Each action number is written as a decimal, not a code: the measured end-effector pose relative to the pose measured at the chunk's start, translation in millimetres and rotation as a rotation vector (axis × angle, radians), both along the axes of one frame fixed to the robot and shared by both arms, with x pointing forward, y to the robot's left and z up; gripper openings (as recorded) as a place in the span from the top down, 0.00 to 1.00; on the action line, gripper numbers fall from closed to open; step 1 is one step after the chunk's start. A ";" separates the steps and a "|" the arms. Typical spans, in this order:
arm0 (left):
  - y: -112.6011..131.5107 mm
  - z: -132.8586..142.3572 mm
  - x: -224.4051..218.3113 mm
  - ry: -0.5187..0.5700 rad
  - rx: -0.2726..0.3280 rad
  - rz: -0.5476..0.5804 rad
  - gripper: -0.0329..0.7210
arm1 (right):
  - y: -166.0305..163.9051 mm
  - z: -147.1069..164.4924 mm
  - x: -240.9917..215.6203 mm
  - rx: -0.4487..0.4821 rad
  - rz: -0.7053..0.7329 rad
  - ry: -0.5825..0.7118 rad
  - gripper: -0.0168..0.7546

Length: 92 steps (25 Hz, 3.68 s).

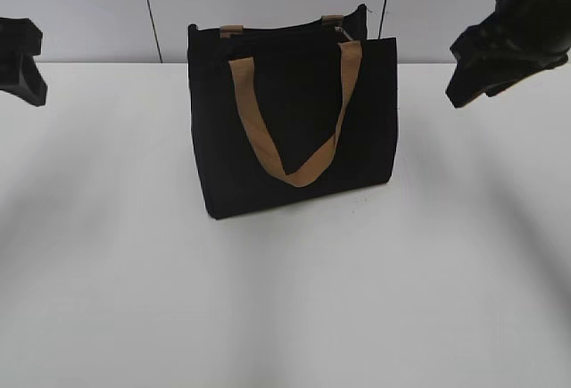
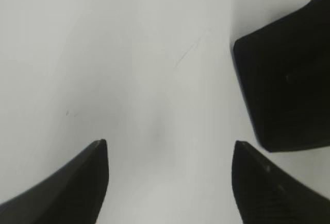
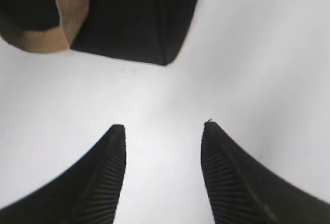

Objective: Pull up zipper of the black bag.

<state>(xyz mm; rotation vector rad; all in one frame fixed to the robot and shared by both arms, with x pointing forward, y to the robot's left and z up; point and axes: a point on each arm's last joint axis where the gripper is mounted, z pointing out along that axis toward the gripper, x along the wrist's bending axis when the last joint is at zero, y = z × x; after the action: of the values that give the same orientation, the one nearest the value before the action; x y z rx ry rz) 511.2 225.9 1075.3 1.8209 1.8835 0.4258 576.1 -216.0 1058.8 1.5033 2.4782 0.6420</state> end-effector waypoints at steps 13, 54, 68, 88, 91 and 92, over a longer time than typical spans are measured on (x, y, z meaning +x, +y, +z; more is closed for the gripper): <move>47.2 -20.1 4.4 0.307 0.057 0.010 0.30 | -65.1 5.2 -19.9 -0.014 -0.314 0.274 0.51; 77.6 -7.7 -281.9 -0.504 0.089 -0.015 0.32 | -68.4 -12.1 -323.6 0.024 -0.331 -0.436 0.51; 77.4 -13.8 -283.3 -0.566 0.091 -0.021 0.32 | -66.8 -16.9 -341.1 0.041 -0.331 -0.606 0.51; 76.8 -13.9 -283.3 -0.564 0.106 0.022 0.32 | -67.0 -16.8 -341.9 0.056 -0.281 -0.606 0.51; 76.8 -13.9 -283.3 -0.564 0.106 0.022 0.32 | -67.0 -16.8 -341.9 0.056 -0.279 -0.606 0.51; 76.8 -13.9 -283.3 -0.564 0.106 0.022 0.32 | -67.0 -16.8 -341.9 0.056 -0.279 -0.606 0.51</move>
<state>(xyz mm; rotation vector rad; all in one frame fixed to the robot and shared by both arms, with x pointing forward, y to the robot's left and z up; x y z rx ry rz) 227.9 302.7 1061.4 1.5282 1.5081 0.9494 234.2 -283.0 1042.0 1.3731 1.7790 0.9473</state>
